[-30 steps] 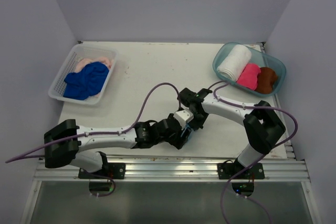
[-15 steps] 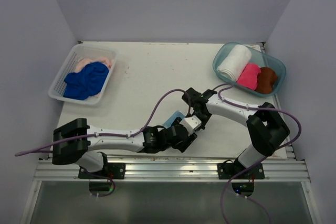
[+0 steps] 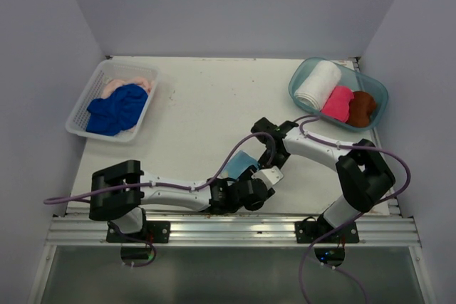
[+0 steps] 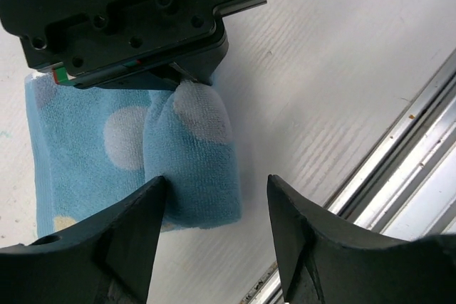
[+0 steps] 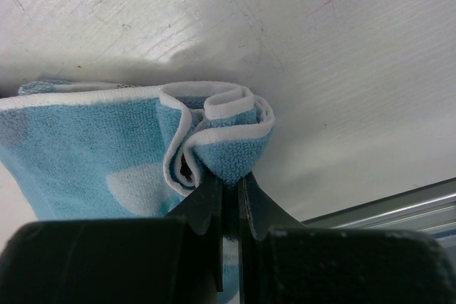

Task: Roll the towels
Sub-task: Roll the towel

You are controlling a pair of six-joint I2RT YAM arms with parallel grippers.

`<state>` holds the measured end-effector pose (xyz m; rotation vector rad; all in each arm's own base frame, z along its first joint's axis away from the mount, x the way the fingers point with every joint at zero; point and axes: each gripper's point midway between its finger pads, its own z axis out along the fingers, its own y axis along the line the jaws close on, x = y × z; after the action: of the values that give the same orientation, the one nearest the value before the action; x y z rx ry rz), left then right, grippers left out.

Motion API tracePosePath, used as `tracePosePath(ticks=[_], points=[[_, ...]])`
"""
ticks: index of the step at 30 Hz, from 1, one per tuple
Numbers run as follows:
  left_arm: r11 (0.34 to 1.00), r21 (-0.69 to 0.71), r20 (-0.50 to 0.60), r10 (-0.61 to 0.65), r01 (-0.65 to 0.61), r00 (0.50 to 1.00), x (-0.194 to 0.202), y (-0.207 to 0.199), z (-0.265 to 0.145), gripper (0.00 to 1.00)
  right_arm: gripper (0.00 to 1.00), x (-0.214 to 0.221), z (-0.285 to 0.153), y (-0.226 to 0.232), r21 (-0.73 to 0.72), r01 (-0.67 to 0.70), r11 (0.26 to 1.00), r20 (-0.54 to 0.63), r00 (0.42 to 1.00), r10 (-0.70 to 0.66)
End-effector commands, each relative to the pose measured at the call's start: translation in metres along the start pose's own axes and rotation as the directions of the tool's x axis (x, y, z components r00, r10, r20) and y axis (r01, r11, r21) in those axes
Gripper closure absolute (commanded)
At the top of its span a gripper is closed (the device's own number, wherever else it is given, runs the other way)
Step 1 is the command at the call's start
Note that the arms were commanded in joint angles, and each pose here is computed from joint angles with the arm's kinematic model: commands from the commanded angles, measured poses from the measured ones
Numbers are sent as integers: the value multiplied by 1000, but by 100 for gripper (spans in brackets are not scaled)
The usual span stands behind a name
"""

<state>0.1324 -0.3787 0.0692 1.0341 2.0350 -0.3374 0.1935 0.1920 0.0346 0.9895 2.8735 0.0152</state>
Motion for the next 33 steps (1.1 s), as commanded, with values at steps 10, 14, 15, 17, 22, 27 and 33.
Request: tracePosePath(ticks=[10, 14, 15, 17, 22, 27, 33], points=[[983, -175, 5, 52, -50, 999, 2, 19, 24, 57, 100, 1, -5, 0, -35, -9, 999, -10, 1000, 9], [988, -152, 8, -2, 3, 1000, 0, 19, 23, 79, 100, 3, -6, 5, -77, 26, 997, -18, 999, -28], [989, -144, 3, -45, 45, 999, 2, 25, 24, 85, 98, 4, -6, 10, -121, 36, 992, -16, 999, -38], [993, -34, 13, -112, 112, 994, -6, 19, 19, 99, 83, 3, -9, 14, -172, 49, 984, -4, 999, -50], [952, 125, -5, -280, 278, 960, -6, 35, 16, 100, 56, -9, -24, 24, -320, 97, 942, 100, 993, -68], [898, 224, -77, -372, 380, 925, 7, 30, 18, 100, 42, -14, -36, 29, -436, 125, 891, 164, 985, -58], [792, 339, -138, -492, 508, 860, 13, 21, 16, 100, 33, -16, -46, 26, -556, 118, 823, 204, 979, -2]])
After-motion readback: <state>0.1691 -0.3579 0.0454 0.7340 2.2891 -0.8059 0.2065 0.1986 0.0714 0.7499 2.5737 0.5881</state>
